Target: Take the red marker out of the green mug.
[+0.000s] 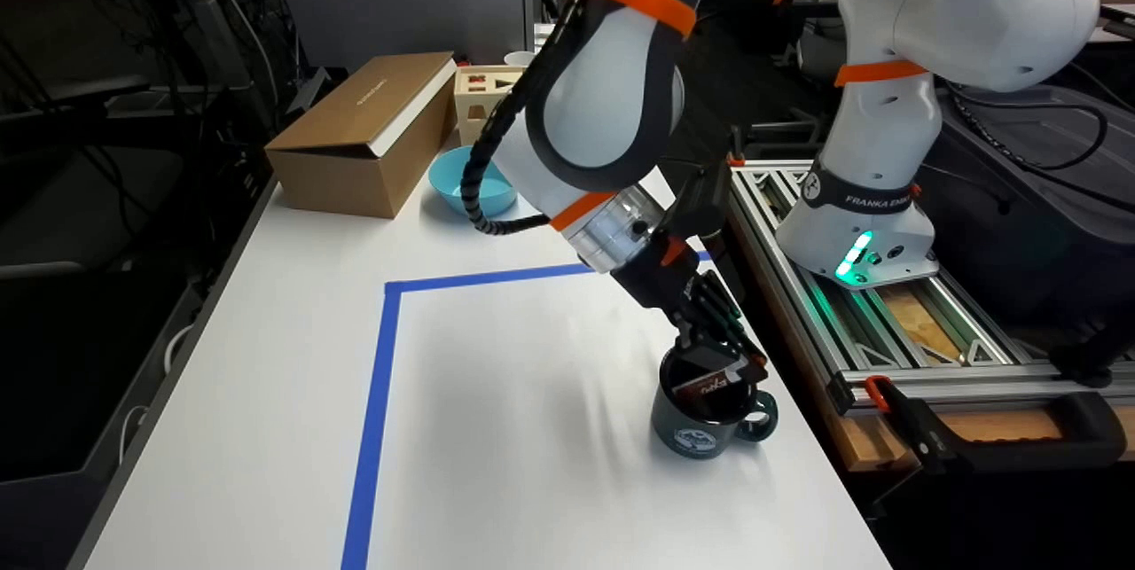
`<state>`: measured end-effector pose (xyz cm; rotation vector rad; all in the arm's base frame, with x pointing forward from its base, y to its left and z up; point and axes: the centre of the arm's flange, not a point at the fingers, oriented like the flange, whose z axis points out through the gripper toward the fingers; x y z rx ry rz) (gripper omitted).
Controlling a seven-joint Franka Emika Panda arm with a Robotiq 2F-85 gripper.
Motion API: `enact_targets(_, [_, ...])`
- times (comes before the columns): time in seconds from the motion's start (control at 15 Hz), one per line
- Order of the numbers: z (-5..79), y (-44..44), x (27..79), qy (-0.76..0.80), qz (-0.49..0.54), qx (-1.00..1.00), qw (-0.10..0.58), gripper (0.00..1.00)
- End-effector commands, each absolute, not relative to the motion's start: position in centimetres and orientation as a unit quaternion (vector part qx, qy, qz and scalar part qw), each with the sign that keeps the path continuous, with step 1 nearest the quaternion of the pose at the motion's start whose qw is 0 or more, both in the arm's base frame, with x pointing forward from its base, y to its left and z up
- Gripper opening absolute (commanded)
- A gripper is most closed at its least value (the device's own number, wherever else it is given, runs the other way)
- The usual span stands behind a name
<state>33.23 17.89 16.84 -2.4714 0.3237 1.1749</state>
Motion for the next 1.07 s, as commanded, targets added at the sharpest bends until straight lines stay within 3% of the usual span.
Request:
enact_targets(0.0, [21.6,17.2,31.5,0.105,0.404,-0.883,0.214,0.05])
enact_targets(0.4, [25.5,16.2,30.9,0.088,0.363,-0.899,0.228,0.05])
enact_targets(1.0, [22.6,9.6,35.8,0.188,0.251,-0.926,0.209,0.05])
